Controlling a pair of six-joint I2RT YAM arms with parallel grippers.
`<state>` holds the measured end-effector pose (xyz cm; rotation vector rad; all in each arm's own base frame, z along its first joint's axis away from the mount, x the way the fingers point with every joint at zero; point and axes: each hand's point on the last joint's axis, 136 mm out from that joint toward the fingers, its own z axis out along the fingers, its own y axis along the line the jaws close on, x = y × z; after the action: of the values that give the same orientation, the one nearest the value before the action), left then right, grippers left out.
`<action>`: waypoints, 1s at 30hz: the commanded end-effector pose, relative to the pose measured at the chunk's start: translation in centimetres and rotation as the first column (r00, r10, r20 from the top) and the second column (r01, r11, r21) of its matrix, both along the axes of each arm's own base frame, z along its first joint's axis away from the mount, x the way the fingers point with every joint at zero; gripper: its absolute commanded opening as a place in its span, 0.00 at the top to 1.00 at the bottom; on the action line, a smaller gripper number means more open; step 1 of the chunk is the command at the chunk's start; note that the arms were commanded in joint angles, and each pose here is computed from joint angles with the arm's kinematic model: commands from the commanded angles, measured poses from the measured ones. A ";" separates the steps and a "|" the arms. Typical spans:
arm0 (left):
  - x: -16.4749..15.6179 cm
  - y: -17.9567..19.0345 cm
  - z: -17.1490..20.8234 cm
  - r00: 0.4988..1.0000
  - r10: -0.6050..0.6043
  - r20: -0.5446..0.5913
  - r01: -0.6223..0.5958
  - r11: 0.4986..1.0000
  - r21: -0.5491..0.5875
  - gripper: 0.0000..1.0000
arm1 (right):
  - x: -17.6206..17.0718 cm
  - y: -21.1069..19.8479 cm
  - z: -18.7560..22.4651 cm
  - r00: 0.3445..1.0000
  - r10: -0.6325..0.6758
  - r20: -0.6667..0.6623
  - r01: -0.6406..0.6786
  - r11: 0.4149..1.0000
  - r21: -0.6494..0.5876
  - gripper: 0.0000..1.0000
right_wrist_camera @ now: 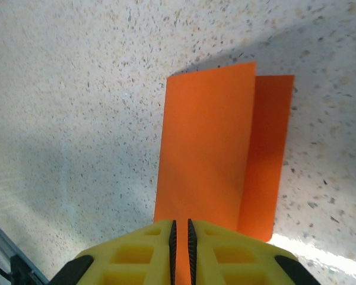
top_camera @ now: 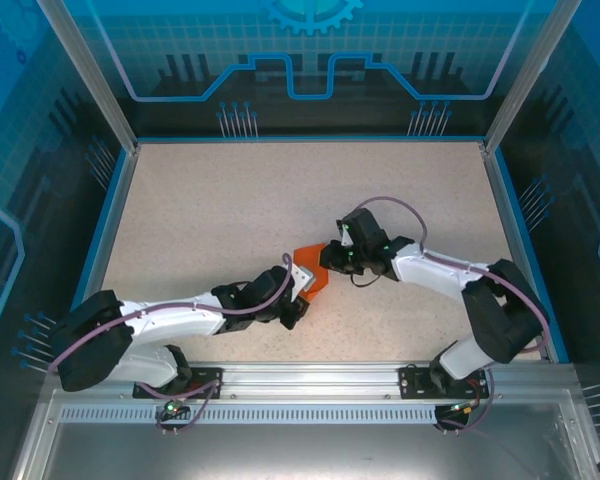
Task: Fold a paper plane with a square sheet of paper (pick it up from the middle)
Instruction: Third fold the triangle at the center of the table.
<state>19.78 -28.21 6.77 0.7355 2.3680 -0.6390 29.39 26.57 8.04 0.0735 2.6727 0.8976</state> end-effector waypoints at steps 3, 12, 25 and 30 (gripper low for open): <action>-0.2 0.1 0.3 0.999 -0.011 -0.043 0.009 0.999 -0.052 1.00 | 0.7 0.7 -2.1 0.995 0.066 -0.068 -0.072 0.995 -0.076 0.85; 0.5 0.4 -0.5 0.993 -0.010 -0.118 0.001 0.997 -0.074 1.00 | 1.6 0.9 -5.2 0.985 0.114 -0.128 -0.136 0.974 -0.179 0.86; 2.5 1.1 -1.8 0.984 0.034 -0.177 -0.043 0.998 -0.046 1.00 | 1.1 0.1 -6.7 0.979 0.127 -0.161 -0.164 0.956 -0.242 0.87; 3.0 1.4 -2.2 0.981 0.058 -0.187 -0.066 0.997 -0.039 1.00 | 0.9 0.1 -6.9 0.978 0.126 -0.169 -0.165 0.957 -0.240 0.87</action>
<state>22.21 -26.42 4.01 0.6238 2.5273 -0.7291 30.84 26.93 1.63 -0.1057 2.9153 0.6283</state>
